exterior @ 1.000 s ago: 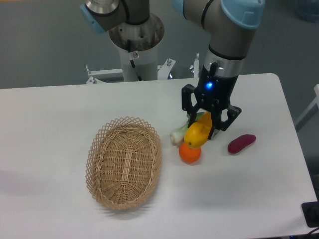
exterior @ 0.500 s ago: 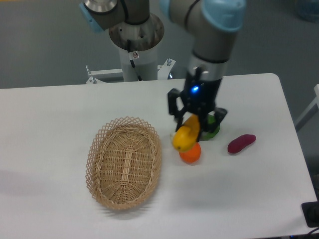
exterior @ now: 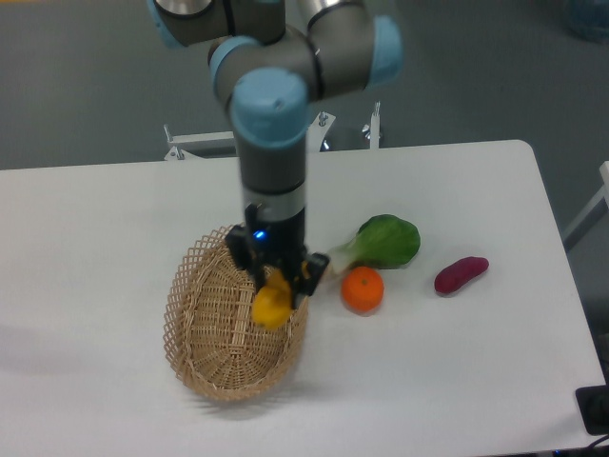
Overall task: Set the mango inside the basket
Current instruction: 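Lift the mango and carry it over the wicker basket, lowering inside, then open the gripper to release the mango into the basket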
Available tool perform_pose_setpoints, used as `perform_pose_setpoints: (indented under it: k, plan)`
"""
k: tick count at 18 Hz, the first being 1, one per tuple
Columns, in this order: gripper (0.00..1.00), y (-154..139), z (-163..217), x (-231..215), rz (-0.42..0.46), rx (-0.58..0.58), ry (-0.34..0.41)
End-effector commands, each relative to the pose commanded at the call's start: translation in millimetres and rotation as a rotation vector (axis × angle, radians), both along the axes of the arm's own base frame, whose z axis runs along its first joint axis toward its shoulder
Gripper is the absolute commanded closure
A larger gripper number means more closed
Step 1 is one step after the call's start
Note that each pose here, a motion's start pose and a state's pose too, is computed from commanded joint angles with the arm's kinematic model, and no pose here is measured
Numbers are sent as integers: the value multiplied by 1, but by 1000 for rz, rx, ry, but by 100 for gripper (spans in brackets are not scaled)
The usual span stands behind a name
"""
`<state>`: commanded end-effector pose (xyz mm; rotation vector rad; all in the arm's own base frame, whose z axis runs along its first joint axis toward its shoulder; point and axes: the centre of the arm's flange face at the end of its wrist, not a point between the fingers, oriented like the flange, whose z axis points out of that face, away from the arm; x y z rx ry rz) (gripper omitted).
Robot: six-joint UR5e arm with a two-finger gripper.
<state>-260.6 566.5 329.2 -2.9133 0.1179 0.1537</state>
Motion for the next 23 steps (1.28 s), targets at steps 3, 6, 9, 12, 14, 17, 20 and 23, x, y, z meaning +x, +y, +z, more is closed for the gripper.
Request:
perform_pose_setpoints:
  k: [3, 6, 9, 12, 14, 17, 20, 23]
  plan:
    - [52, 10, -31, 16, -31, -38, 34]
    - [52, 12, -51, 20, -39, -57, 23]
    - [52, 18, -73, 26, -58, -86, 4]
    - [51, 13, -84, 30, -88, -108, -6]
    - [50, 12, -87, 33, -94, -113, -9]
    - [43, 16, -95, 39, -104, -125, -13]
    - [13, 16, -93, 39, -104, -121, -11]
    - [0, 18, -86, 38, -102, -110, -3]
